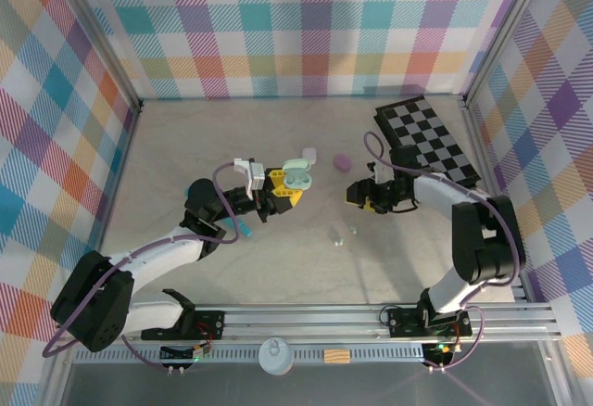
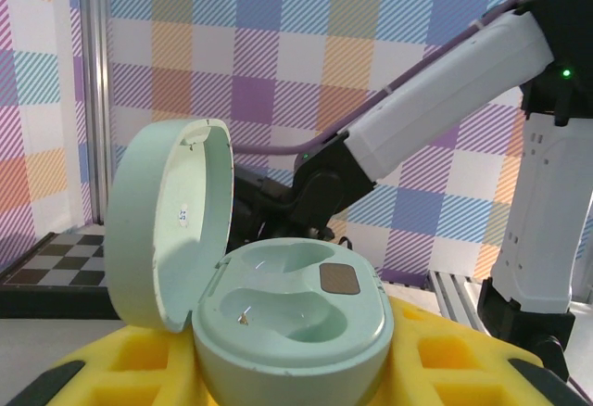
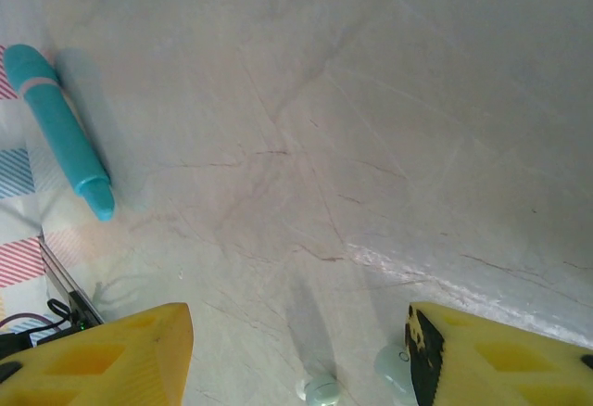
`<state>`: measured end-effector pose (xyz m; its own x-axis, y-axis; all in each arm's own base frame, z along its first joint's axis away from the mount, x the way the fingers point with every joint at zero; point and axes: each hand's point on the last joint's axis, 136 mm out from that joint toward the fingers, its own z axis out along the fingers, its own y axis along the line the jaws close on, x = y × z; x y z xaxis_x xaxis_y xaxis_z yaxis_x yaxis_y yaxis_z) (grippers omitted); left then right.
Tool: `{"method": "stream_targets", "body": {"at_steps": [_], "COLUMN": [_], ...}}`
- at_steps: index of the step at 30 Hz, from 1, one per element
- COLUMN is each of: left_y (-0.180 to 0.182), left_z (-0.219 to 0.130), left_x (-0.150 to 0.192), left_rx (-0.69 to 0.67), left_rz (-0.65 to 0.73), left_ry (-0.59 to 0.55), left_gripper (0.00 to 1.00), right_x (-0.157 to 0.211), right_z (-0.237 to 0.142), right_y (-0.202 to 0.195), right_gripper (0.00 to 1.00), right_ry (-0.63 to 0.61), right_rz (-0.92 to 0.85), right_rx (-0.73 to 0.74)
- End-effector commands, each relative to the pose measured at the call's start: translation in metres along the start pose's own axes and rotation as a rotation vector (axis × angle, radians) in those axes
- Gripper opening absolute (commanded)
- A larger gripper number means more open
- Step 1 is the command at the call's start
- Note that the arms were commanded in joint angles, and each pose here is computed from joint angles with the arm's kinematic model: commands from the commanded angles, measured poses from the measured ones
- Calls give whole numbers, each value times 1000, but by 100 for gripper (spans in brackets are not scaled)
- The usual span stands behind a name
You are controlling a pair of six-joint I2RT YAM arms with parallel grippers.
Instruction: Insert the wireless bluetooth earbuds into the charging case
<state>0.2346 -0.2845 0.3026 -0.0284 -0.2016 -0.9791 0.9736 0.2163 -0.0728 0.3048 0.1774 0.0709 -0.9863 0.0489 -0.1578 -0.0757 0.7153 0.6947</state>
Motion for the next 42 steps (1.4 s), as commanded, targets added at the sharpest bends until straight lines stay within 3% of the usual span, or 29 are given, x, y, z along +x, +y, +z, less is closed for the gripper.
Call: {"method": "stream_targets", "body": {"at_steps": [1, 18, 25, 42], "left_y": [-5, -4, -1, 3], "left_z": [-3, -5, -6, -2], "left_x": [-17, -19, -17, -19], "left_rx": [25, 31, 26, 51], "left_rz": [53, 45, 41, 26], "left_ry": [-49, -59, -53, -66], "left_gripper": [31, 31, 31, 31], "right_x": [2, 28, 41, 60], "right_z": [8, 25, 26, 22], "right_y": [3, -24, -21, -11], "right_gripper": [62, 62, 56, 55], "right_ry": [28, 100, 128, 145], "right_rz": [-5, 20, 39, 20], "right_rx": [-57, -21, -52, -50]}}
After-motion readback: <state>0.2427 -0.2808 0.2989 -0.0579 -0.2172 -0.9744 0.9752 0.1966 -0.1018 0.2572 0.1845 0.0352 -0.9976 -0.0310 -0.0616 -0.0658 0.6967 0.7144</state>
